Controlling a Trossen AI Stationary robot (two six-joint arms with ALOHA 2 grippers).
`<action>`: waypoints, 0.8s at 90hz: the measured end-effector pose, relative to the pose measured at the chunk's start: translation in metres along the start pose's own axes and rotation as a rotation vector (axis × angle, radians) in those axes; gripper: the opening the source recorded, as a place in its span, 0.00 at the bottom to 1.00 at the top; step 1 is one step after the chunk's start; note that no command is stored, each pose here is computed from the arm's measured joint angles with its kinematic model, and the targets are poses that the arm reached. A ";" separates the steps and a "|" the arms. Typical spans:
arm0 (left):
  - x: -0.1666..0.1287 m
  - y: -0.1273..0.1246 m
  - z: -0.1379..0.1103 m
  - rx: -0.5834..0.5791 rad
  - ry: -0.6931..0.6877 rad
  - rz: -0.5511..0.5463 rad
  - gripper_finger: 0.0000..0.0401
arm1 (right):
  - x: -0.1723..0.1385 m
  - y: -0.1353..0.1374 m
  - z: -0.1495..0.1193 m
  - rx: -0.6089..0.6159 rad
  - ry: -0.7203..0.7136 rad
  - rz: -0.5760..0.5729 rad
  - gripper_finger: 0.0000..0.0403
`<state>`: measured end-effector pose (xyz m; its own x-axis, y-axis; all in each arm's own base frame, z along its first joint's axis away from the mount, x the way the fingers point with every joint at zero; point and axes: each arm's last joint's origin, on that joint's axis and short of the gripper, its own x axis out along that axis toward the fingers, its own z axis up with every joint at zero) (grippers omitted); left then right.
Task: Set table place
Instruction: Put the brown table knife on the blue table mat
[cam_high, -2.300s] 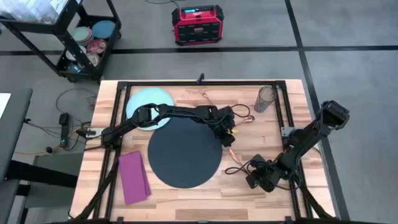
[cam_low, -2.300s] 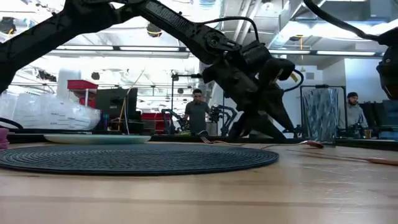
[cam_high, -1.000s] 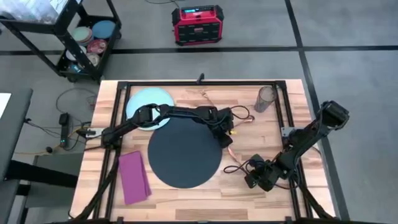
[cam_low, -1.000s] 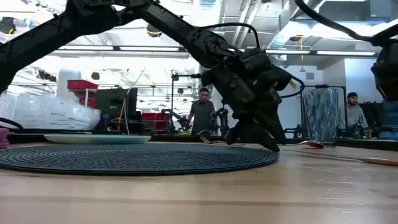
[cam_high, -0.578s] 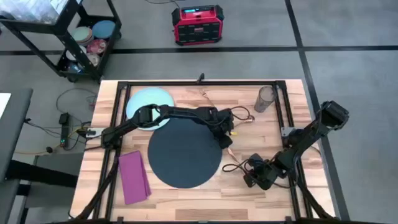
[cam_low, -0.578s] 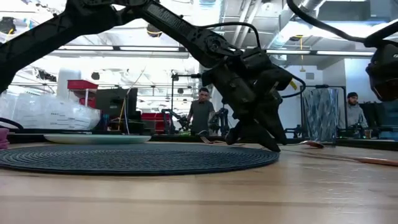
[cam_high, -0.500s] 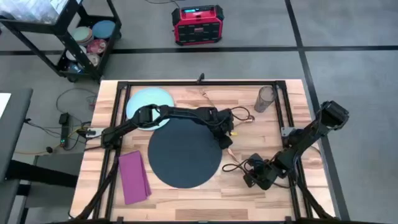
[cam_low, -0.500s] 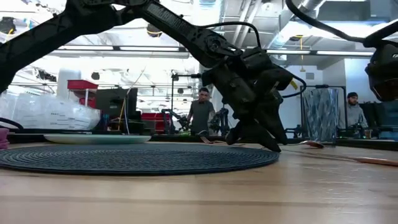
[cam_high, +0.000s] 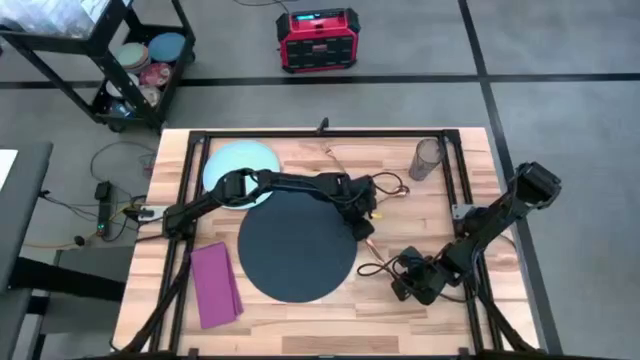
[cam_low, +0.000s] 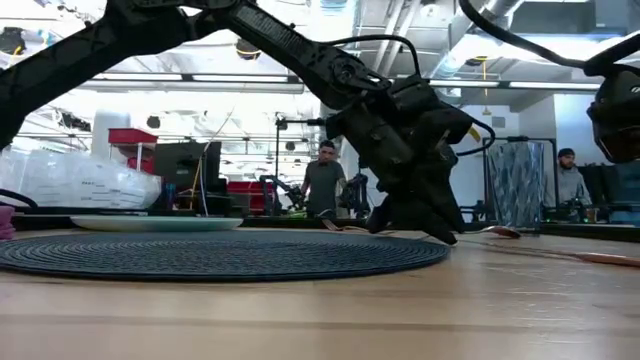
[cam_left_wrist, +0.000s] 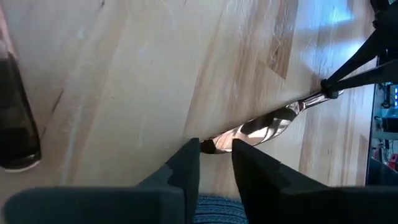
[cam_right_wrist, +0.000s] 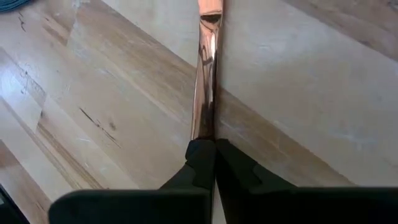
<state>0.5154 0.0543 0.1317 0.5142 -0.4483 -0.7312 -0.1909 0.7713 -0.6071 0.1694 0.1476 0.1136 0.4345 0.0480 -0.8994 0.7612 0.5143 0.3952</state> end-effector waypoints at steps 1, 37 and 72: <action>0.000 0.000 0.000 0.001 0.001 0.000 0.12 | 0.000 0.000 0.000 0.000 0.000 0.000 0.00; -0.002 -0.003 -0.002 0.048 0.052 -0.055 0.00 | 0.000 0.000 0.000 0.000 0.000 0.000 0.00; -0.024 -0.023 0.011 0.132 0.068 -0.073 0.00 | 0.000 0.000 0.000 0.000 0.000 -0.001 0.00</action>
<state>0.5171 0.0526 0.1664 0.4643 -0.5309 -0.7089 -0.0414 0.7865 -0.6162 0.1694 0.1474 0.1137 0.4338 0.0471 -0.8998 0.7618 0.5140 0.3942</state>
